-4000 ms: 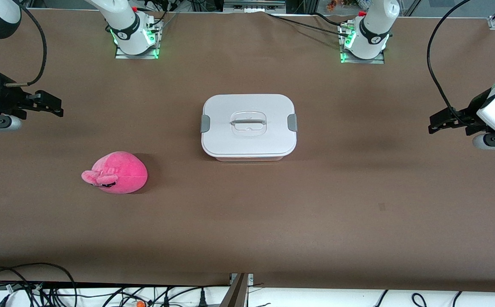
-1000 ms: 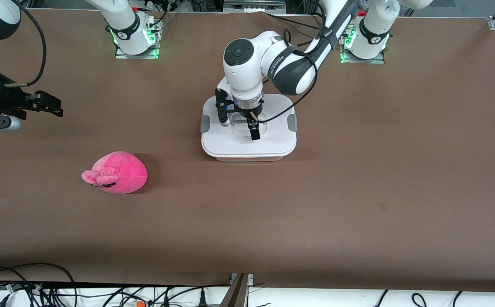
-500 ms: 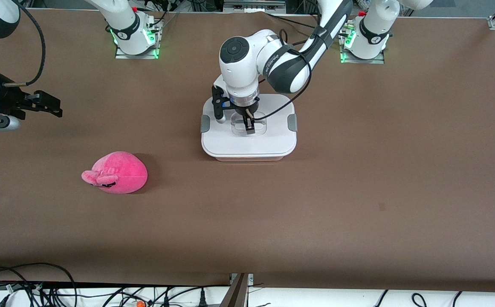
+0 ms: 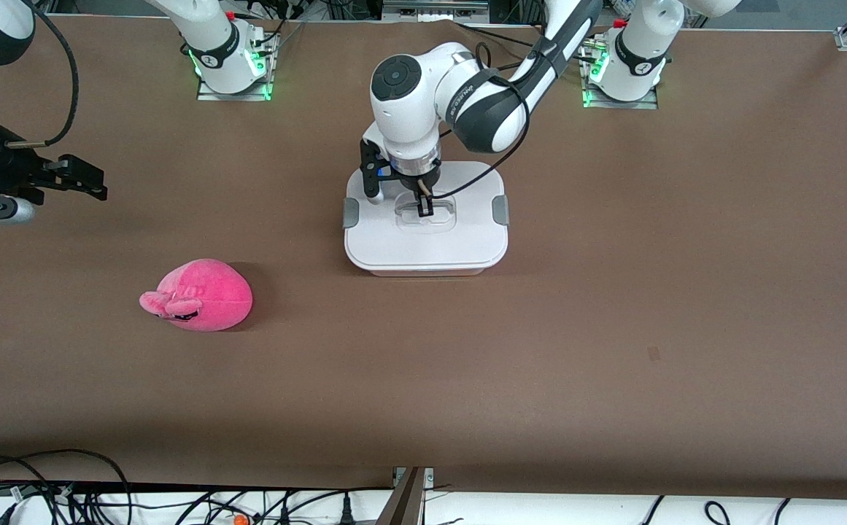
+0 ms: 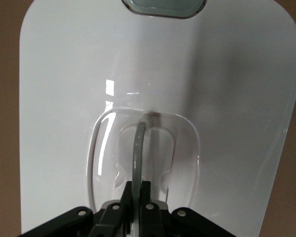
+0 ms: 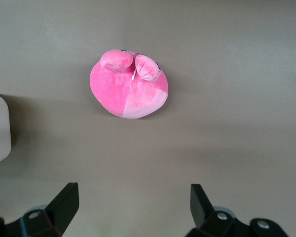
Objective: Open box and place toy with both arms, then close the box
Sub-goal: 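Lift the lid off with the left gripper while the right gripper reaches the toy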
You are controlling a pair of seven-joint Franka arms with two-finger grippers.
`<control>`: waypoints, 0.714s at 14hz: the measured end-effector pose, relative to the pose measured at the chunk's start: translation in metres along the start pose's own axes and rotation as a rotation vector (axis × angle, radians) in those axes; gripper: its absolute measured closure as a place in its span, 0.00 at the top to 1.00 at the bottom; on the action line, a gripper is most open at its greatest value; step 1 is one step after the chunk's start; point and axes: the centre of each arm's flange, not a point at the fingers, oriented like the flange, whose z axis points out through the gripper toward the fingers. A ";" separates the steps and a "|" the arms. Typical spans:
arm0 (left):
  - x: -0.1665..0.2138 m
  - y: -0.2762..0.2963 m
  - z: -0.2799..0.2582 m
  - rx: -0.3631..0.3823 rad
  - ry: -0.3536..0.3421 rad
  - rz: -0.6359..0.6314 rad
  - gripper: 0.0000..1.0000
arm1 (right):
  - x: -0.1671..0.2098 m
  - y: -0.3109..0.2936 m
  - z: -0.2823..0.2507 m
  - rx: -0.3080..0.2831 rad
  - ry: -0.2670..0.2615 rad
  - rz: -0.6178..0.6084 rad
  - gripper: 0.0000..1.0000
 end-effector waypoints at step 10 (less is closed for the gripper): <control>-0.128 -0.091 -0.122 -0.060 -0.062 -0.110 0.07 | 0.028 -0.015 0.050 0.010 -0.060 -0.014 1.00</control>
